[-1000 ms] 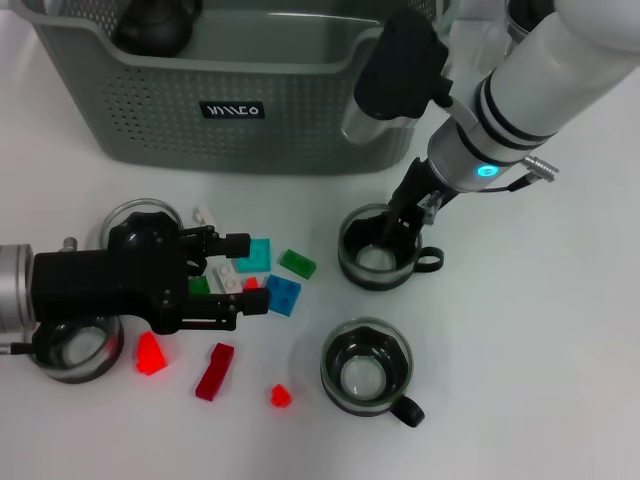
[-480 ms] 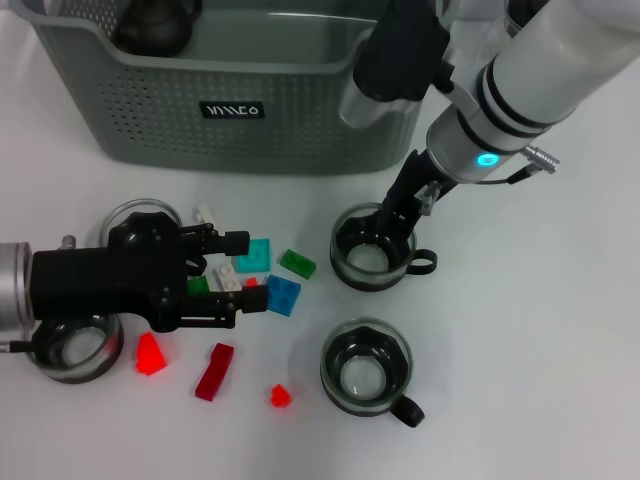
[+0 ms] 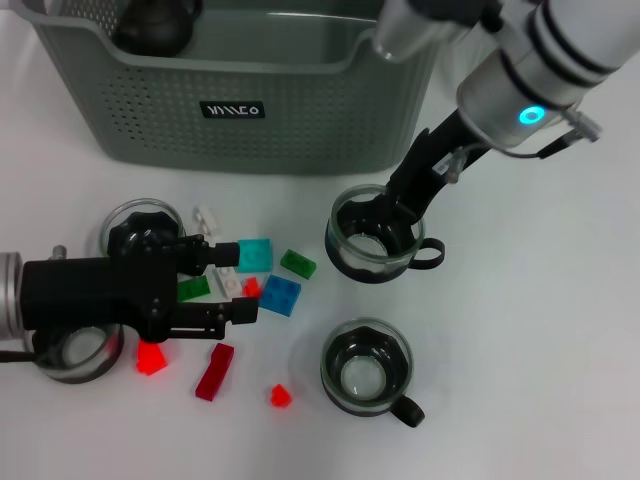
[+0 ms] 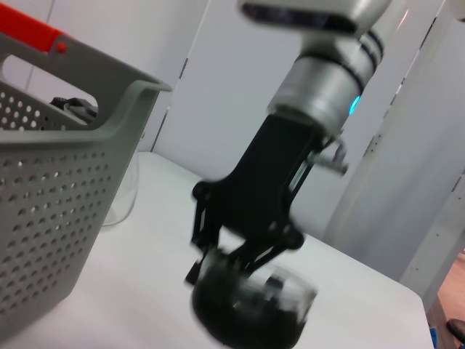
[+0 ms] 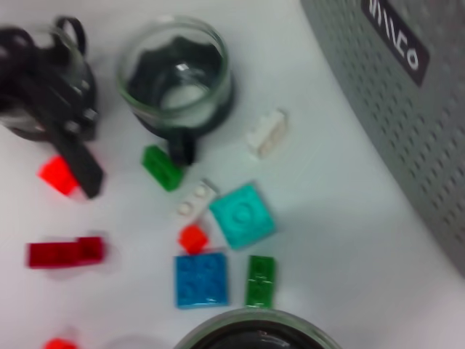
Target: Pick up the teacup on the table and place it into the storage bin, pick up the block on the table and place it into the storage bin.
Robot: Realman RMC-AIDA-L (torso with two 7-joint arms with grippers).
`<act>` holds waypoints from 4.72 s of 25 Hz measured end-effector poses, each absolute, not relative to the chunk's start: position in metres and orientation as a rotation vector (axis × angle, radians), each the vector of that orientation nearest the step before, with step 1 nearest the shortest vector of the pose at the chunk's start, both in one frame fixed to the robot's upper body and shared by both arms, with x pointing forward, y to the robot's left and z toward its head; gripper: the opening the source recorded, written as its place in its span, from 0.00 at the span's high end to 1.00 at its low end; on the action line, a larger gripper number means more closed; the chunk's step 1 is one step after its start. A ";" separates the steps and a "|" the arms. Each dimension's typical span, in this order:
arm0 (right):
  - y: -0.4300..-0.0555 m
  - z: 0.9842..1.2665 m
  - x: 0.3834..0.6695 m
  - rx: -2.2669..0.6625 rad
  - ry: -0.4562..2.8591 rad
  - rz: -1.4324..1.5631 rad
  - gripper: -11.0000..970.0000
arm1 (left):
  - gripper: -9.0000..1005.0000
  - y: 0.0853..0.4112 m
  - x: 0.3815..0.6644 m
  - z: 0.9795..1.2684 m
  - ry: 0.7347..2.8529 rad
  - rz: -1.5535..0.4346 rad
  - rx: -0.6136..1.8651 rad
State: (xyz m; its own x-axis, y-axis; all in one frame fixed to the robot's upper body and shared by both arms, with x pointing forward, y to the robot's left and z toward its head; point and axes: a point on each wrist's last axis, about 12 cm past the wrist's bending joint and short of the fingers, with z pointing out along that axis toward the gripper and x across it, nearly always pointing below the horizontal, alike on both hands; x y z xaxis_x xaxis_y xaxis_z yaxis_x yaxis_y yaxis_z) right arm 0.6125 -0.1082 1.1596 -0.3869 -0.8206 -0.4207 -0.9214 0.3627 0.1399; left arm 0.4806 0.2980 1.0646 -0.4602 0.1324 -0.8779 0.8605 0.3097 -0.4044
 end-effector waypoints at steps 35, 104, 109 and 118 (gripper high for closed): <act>-0.030 1.268 0.675 -1.333 1.938 0.418 0.93 | 0.16 0.299 0.479 1.063 1.822 -1.199 0.878; -0.048 1.169 0.696 -1.316 1.868 -0.080 0.85 | 0.16 0.296 0.485 1.067 1.792 -1.193 0.872; -0.049 1.168 0.696 -1.316 1.869 -0.082 0.76 | 0.16 0.296 0.485 1.067 1.792 -1.193 0.872; -0.046 1.176 0.697 -1.291 1.847 -0.058 0.59 | 0.16 0.297 0.484 1.067 1.794 -1.193 0.869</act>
